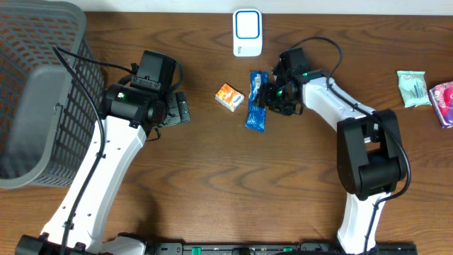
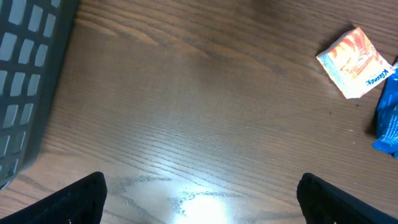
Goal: Scan the item barcode
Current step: 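Grasp the blue Oreo pack with the right gripper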
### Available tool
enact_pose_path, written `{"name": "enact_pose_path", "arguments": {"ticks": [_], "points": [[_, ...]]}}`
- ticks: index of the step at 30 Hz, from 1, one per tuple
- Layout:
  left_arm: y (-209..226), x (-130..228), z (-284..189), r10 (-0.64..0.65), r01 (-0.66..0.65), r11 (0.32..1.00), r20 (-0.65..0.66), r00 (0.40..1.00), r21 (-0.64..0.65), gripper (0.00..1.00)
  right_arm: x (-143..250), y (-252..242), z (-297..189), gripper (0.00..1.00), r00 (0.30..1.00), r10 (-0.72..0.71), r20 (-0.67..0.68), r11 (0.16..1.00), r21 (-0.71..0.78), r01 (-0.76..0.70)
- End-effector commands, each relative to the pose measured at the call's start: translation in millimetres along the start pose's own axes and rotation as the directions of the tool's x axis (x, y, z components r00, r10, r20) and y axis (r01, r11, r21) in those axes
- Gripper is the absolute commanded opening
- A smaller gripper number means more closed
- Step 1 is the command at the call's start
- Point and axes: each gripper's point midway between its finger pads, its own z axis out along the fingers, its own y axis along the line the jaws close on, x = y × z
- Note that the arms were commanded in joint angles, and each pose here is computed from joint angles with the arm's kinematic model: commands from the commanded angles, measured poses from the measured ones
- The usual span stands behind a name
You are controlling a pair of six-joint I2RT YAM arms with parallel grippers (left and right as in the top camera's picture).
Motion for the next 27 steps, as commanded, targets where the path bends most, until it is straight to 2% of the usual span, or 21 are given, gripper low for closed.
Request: {"name": "enact_pose_path", "arguments": {"ticks": [1, 4, 6, 8, 11, 14, 17, 19, 21, 23, 27], "points": [[2, -2, -1, -0.008, 0.008, 1.0, 0.006, 1.0, -0.008, 0.98, 24, -21, 20, 0.43, 0.997, 0.062, -0.039, 0.995, 0.078, -0.059], [2, -2, -1, -0.008, 0.008, 1.0, 0.006, 1.0, -0.008, 0.98, 28, -24, 22, 0.1, 0.999, 0.011, -0.048, 0.996, 0.091, -0.007], [2, -2, -1, -0.008, 0.008, 1.0, 0.006, 1.0, -0.008, 0.98, 27, -24, 21, 0.01, 0.999, -0.028, -0.047, 0.995, 0.092, 0.032], [2, -2, -1, -0.008, 0.008, 1.0, 0.006, 1.0, -0.008, 0.98, 24, -28, 17, 0.01, 0.998, -0.049, -0.038, 0.991, 0.124, 0.053], [2, -2, -1, -0.008, 0.008, 1.0, 0.006, 1.0, -0.008, 0.98, 8, -46, -7, 0.01, 0.998, -0.069, 0.013, 0.954, 0.293, 0.062], [2, -2, -1, -0.008, 0.008, 1.0, 0.006, 1.0, -0.008, 0.98, -11, -56, -43, 0.01, 0.991, -0.118, 0.07, 0.882, 0.466, 0.072], [2, -2, -1, -0.008, 0.008, 1.0, 0.006, 1.0, -0.008, 0.98, -29, -64, -86, 0.01, 0.972, -0.202, 0.122, 0.739, 0.67, 0.07], [2, -2, -1, -0.008, 0.008, 1.0, 0.006, 1.0, -0.008, 0.98, -35, -69, -108, 0.01, 0.949, -0.281, 0.141, 0.612, 0.788, 0.064], [2, -2, -1, -0.008, 0.008, 1.0, 0.006, 1.0, -0.008, 0.98, -36, -70, -117, 0.01, 0.93, -0.339, 0.142, 0.523, 0.85, 0.06], [2, -2, -1, -0.008, 0.008, 1.0, 0.006, 1.0, -0.008, 0.98, -34, -69, -117, 0.01, 0.914, -0.381, 0.139, 0.471, 0.88, 0.062], [2, -2, -1, -0.008, 0.008, 1.0, 0.006, 1.0, -0.008, 0.98, -28, -65, -104, 0.01, 0.902, -0.408, 0.139, 0.469, 0.88, 0.077]]}}
